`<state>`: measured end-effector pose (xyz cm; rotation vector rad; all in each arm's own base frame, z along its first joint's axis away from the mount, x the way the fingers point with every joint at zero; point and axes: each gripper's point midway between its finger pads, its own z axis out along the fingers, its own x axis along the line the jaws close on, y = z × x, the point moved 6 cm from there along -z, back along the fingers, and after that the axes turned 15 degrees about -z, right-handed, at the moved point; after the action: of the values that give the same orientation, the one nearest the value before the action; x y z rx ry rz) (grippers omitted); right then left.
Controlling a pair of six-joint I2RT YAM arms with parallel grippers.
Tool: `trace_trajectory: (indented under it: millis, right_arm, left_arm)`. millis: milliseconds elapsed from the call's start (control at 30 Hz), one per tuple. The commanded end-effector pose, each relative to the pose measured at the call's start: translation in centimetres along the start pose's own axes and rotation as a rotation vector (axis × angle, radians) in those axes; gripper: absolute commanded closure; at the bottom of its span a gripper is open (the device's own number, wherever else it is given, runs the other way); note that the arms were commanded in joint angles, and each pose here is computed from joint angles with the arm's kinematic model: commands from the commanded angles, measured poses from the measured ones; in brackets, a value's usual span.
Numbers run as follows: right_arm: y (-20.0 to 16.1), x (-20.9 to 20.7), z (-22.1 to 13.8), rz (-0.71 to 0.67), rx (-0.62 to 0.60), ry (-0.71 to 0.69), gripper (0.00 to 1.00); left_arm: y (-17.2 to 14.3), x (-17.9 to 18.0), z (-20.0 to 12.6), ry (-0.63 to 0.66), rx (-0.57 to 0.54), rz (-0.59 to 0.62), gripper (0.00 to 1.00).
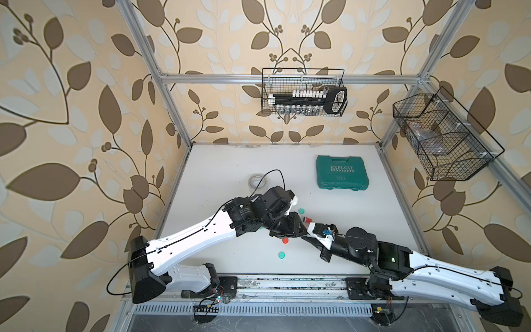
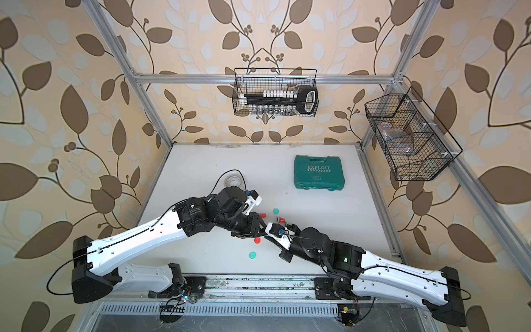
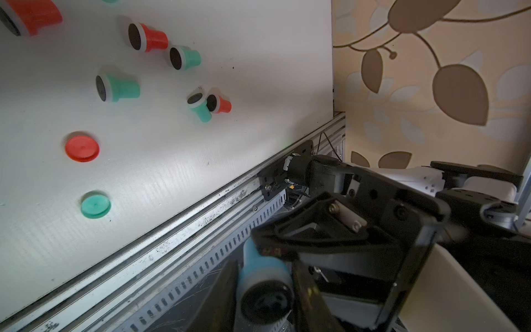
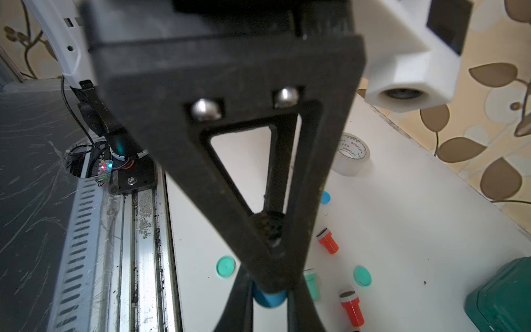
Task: Close the stamp cap
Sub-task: Pick up the stamp from the center of the board.
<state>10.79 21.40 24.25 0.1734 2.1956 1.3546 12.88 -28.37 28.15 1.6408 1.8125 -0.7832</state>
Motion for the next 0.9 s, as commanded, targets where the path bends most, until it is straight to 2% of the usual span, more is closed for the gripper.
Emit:
trace_trajectory:
  millis: [0,233,300,367,433,567,733,800,867]
  right_arm:
    - [0.2,-0.7,-0.4,0.021,-0.001,-0.057,0.91]
    - [0.3,-0.8,-0.5,0.018,0.006,-0.052,0.91]
    - [0.4,-0.8,-0.6,0.025,0.004,-0.055,0.85]
    - [0.5,-1.1,-0.8,0.04,0.007,-0.072,0.73]
    - [1.0,-1.5,-1.4,0.061,-0.011,-0.086,0.66]
    - [2.9,-2.6,-3.3,0.095,-0.101,-0.114,0.58]
    - [6.3,-4.3,-7.5,0.115,-0.303,-0.148,0.52]
    - [7.6,-4.7,-9.2,0.121,-0.399,-0.15,0.43]
    - [8.6,-5.2,-10.7,0.134,-0.474,-0.158,0.38]
  left_arm:
    - [-0.4,-0.3,-0.4,0.005,0.007,0.008,0.72]
    - [-0.6,-0.6,-0.5,-0.002,0.011,0.01,0.82]
    - [-0.6,-0.7,-0.7,-0.007,0.013,0.013,0.85]
    - [-0.8,-1.1,-1.0,-0.024,0.013,0.02,0.86]
    - [-0.9,-1.7,-1.7,-0.052,0.007,0.033,0.87]
    - [-1.4,-4.0,-4.2,-0.159,-0.011,0.071,0.88]
    - [-2.4,-7.3,-8.9,-0.327,-0.048,0.14,0.88]
    - [-2.9,-8.2,-10.6,-0.381,-0.059,0.149,0.88]
    - [-3.3,-9.2,-12.0,-0.429,-0.053,0.161,0.89]
